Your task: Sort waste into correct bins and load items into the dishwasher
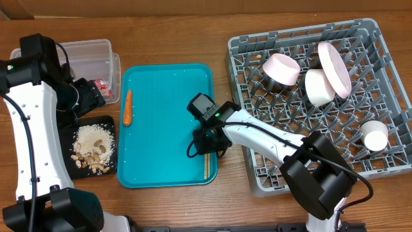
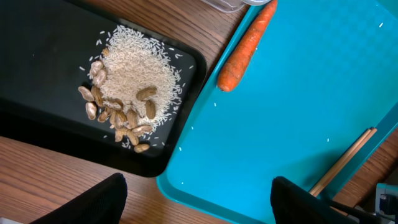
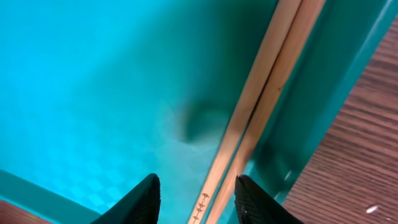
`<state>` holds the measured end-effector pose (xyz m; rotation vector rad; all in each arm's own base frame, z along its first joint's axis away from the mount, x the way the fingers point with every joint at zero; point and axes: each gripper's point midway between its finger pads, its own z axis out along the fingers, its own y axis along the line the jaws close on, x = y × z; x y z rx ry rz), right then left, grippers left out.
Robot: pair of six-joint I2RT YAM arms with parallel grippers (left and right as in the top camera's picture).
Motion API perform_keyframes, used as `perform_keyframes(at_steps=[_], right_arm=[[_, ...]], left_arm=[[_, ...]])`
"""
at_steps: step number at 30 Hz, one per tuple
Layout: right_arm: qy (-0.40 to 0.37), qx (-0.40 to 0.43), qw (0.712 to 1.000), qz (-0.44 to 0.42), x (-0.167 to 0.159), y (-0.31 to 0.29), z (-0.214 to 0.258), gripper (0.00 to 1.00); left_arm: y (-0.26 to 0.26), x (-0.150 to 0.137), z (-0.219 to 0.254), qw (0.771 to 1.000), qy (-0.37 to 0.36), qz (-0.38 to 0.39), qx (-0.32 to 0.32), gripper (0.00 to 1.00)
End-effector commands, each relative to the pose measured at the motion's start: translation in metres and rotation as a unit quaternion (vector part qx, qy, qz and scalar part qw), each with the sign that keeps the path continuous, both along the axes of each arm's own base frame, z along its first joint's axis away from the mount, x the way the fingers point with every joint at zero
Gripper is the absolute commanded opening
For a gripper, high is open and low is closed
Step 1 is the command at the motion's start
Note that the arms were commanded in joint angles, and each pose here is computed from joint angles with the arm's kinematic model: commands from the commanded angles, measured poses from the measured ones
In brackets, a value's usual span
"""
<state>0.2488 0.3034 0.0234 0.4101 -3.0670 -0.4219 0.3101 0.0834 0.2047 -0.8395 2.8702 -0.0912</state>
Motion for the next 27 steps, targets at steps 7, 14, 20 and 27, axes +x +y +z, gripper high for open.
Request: perform_keyframes(at_steps=[7, 14, 20, 27], right_arm=[[0.022, 0.008, 1.000, 0.008, -0.010, 0.008, -0.009, 0.42], [0.011, 0.000, 1.000, 0.014, -0.013, 0.013, -0.013, 0.42], [0.006, -0.008, 1.000, 0.005, -0.010, 0.012, -0.017, 0.42], [0.004, -0.008, 1.000, 0.003, -0.008, 0.011, -0.016, 0.42]], left_arm=[[0.003, 0.000, 0.003, 1.000, -0.005, -0.007, 0.008, 0.76], [0.003, 0.000, 0.003, 1.000, -0.005, -0.007, 0.008, 0.76], [0.003, 0.000, 0.003, 1.000, -0.005, -0.007, 0.008, 0.76], [0.003, 0.000, 0.003, 1.000, -0.005, -0.007, 0.008, 0.76]])
